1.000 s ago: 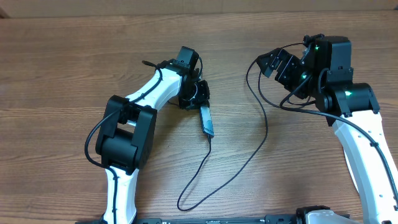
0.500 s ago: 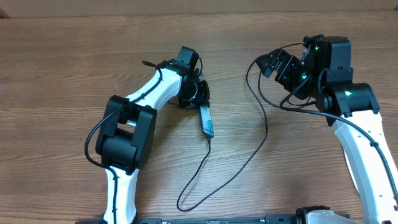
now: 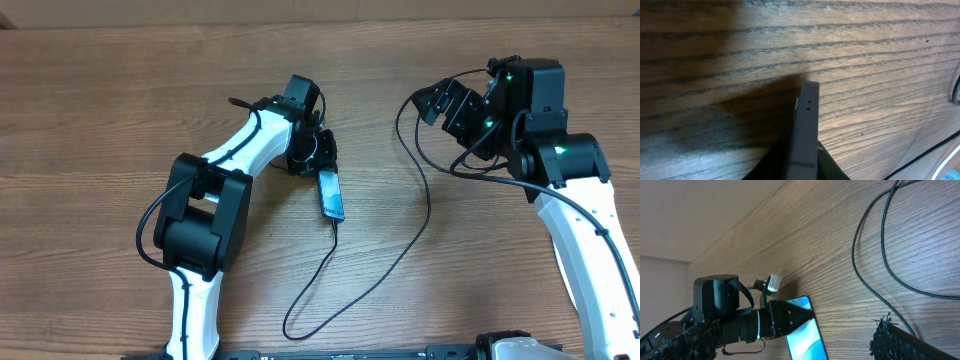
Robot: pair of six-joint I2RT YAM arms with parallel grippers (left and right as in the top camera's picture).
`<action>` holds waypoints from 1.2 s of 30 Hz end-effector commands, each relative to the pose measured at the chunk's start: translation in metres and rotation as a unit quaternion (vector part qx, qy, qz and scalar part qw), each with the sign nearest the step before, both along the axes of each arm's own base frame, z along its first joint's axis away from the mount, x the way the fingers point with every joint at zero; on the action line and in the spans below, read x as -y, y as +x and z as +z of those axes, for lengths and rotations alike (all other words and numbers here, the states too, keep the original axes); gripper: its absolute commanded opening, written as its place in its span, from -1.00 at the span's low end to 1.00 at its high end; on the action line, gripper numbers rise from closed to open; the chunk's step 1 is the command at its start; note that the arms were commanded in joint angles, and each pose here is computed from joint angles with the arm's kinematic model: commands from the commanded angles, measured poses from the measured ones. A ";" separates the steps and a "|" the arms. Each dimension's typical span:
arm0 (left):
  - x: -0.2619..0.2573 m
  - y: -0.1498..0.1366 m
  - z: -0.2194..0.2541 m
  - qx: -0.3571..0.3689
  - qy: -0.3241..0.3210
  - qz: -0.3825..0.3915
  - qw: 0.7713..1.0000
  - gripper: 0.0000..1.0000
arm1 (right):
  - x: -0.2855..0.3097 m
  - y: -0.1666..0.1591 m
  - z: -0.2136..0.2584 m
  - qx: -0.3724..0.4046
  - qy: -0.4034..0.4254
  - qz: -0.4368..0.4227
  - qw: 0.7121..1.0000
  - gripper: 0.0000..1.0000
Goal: Plug charger to phone and switch on socket
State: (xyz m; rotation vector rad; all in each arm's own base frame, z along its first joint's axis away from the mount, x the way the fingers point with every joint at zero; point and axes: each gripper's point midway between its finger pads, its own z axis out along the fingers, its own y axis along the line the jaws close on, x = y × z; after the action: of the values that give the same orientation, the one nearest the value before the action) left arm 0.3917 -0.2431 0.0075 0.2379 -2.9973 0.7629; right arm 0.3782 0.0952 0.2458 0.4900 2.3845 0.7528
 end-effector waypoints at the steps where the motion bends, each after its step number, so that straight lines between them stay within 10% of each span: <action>1: 0.002 -0.004 -0.002 -0.009 -0.004 -0.002 1.000 -0.61 | 0.003 0.001 0.009 0.015 -0.006 -0.004 1.000 0.99; 36: 0.001 -0.007 -0.003 -0.015 0.000 -0.002 1.000 -0.22 | 0.003 0.001 0.009 0.015 -0.006 -0.004 1.000 0.99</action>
State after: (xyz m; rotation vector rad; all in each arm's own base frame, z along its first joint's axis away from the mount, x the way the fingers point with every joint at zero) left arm 0.3881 -0.2450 0.0087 0.2382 -2.9737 0.7781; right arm 0.3779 0.0954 0.2456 0.4903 2.3857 0.7534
